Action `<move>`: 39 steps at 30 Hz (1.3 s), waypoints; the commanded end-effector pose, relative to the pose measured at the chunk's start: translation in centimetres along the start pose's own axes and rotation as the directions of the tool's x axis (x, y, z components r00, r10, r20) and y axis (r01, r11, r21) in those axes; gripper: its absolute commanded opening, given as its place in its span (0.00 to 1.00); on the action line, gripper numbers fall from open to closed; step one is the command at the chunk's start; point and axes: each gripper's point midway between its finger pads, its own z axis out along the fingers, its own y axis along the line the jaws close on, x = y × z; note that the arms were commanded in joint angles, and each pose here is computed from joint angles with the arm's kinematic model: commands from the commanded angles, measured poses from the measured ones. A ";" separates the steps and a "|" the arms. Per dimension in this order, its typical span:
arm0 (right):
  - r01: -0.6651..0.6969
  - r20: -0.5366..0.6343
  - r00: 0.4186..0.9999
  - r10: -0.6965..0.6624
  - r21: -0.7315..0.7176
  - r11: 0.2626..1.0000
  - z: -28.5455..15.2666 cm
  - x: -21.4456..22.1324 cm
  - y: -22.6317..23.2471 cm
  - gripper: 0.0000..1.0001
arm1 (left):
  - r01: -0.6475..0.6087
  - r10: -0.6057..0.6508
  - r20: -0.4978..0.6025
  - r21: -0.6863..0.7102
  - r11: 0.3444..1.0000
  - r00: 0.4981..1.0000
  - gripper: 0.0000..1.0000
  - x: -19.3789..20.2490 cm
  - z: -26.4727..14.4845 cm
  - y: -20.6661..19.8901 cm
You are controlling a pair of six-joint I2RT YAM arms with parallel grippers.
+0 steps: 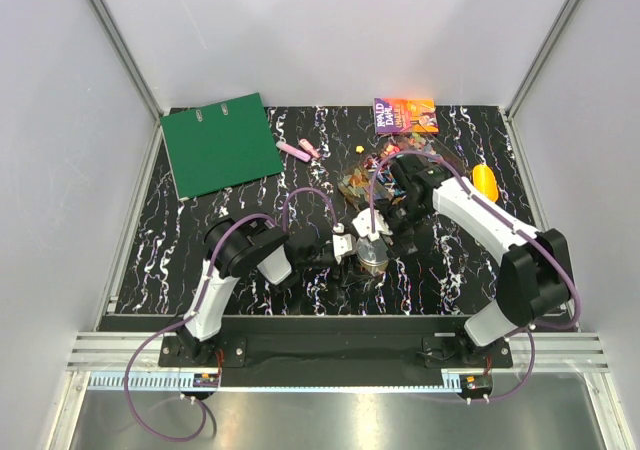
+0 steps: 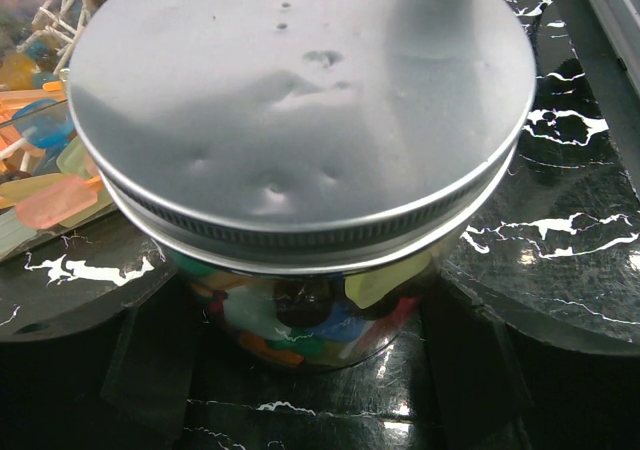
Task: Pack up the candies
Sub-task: Screw the bottle lid onto the packing bottle.
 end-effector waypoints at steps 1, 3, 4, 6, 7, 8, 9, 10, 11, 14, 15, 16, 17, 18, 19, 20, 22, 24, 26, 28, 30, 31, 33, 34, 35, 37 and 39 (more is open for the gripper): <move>0.071 0.046 0.996 -0.071 0.008 0.997 0.3 -1.2 -1.5 1.00 | -0.041 0.032 -0.092 -0.091 0.995 0.995 0.00 3.0 -0.7 1.8; 0.068 0.040 0.997 -0.068 -0.006 0.998 0.4 -1.1 -1.4 1.00 | -0.041 0.033 -0.090 -0.095 0.995 0.995 0.00 3.0 -0.7 1.9; 0.068 0.043 0.997 -0.067 -0.010 0.998 0.6 -1.2 -1.6 1.00 | -0.041 0.033 -0.090 -0.095 0.995 0.995 0.00 3.0 -0.7 1.9; 0.068 0.043 0.997 -0.067 -0.020 0.997 0.7 -1.2 -1.5 1.00 | -0.040 0.032 -0.088 -0.095 0.995 0.996 0.00 2.9 -0.7 1.9; 0.072 0.045 0.996 -0.070 -0.025 0.997 0.9 -1.3 -1.4 1.00 | -0.038 0.030 -0.088 -0.095 0.995 0.996 0.00 2.9 -0.7 1.9; 0.073 0.046 0.996 -0.071 -0.029 0.997 1.0 -1.3 -1.4 1.00 | -0.041 0.032 -0.087 -0.097 0.994 0.996 0.00 2.9 -0.7 1.9; 0.074 0.045 0.996 -0.072 -0.041 0.996 1.2 -1.3 -1.3 1.00 | -0.040 0.032 -0.086 -0.099 0.994 0.996 0.00 2.8 -0.7 2.0; 0.075 0.046 0.996 -0.073 -0.049 0.996 1.3 -1.3 -1.2 1.00 | -0.040 0.032 -0.086 -0.097 0.994 0.996 0.00 2.8 -0.6 1.9; 0.080 0.047 0.996 -0.078 -0.054 0.995 1.4 -1.3 -1.2 1.00 | -0.041 0.033 -0.084 -0.098 0.994 0.996 0.00 2.8 -0.6 1.9; 0.077 0.050 0.996 -0.073 -0.078 0.994 1.7 -1.4 -1.0 1.00 | -0.041 0.033 -0.084 -0.098 0.994 0.996 0.00 2.8 -0.6 1.9; 0.074 0.051 0.996 -0.069 -0.085 0.994 1.8 -1.4 -1.0 1.00 | -0.041 0.033 -0.085 -0.099 0.994 0.996 0.00 2.8 -0.6 2.0; 0.073 0.048 0.996 -0.069 -0.089 0.993 1.9 -1.3 -1.0 0.99 | -0.038 0.030 -0.084 -0.099 0.994 0.996 0.00 2.8 -0.6 2.0; 0.076 0.047 0.996 -0.072 -0.090 0.993 1.9 -1.3 -0.9 1.00 | -0.038 0.030 -0.085 -0.101 0.994 0.996 0.00 2.8 -0.6 2.0; 0.074 0.047 0.996 -0.070 -0.090 0.993 1.9 -1.3 -1.0 1.00 | -0.039 0.030 -0.086 -0.102 0.994 0.996 0.00 2.9 -0.7 2.0; 0.073 0.047 0.997 -0.069 -0.090 0.993 1.9 -1.3 -1.0 1.00 | -0.038 0.030 -0.085 -0.101 0.994 0.996 0.00 2.8 -0.6 2.0; 0.068 0.049 0.997 -0.064 -0.086 0.994 1.8 -1.4 -1.1 1.00 | -0.038 0.030 -0.085 -0.102 0.994 0.996 0.00 2.8 -0.7 2.0; 0.060 0.052 0.997 -0.055 -0.085 0.995 1.8 -1.5 -1.2 1.00 | -0.037 0.028 -0.085 -0.101 0.994 0.996 0.00 2.8 -0.6 2.0; 0.044 0.050 0.998 -0.039 -0.085 0.995 1.6 -1.7 -1.1 0.99 | -0.037 0.028 -0.085 -0.101 0.994 0.996 0.00 2.9 -0.6 2.0; 0.042 0.047 0.998 -0.038 -0.081 0.996 1.5 -1.7 -1.1 0.99 | -0.038 0.030 -0.084 -0.099 0.994 0.996 0.00 2.8 -0.6 2.0; 0.038 0.045 0.998 -0.035 -0.081 0.996 1.4 -1.6 -0.8 1.00 | -0.035 0.026 -0.087 -0.099 0.994 0.996 0.00 2.9 -0.6 2.0; 0.027 0.044 0.999 -0.023 -0.086 0.996 1.4 -1.7 -0.5 1.00 | -0.035 0.026 -0.087 -0.099 0.994 0.996 0.00 3.0 -0.6 2.0; 0.024 0.044 0.999 -0.020 -0.086 0.996 1.4 -1.7 -0.5 0.98 | -0.034 0.026 -0.085 -0.095 0.995 0.996 0.00 2.9 -0.5 1.9; 0.002 0.039 0.999 0.002 -0.097 0.995 1.6 -1.4 -0.3 0.96 | -0.033 0.025 -0.086 -0.096 0.995 0.996 0.00 2.9 -0.5 1.9; -0.004 0.036 0.999 0.008 -0.098 0.995 1.6 -1.4 -0.3 0.93 | -0.032 0.023 -0.086 -0.098 0.995 0.996 0.00 2.9 -0.5 2.0; -0.030 0.029 0.999 0.033 -0.103 0.994 1.6 -1.3 -0.2 0.90 | -0.031 0.022 -0.087 -0.099 0.995 0.996 0.00 3.0 -0.5 2.0; -0.089 0.010 0.996 0.091 -0.113 0.990 1.7 -1.0 0.1 0.82 | -0.033 0.024 -0.089 -0.103 0.994 0.996 0.00 3.0 -0.6 2.1; -0.147 -0.003 0.989 0.148 -0.128 0.981 1.8 -0.8 0.5 0.77 | -0.034 0.023 -0.093 -0.112 0.993 0.995 0.00 3.0 -0.6 2.2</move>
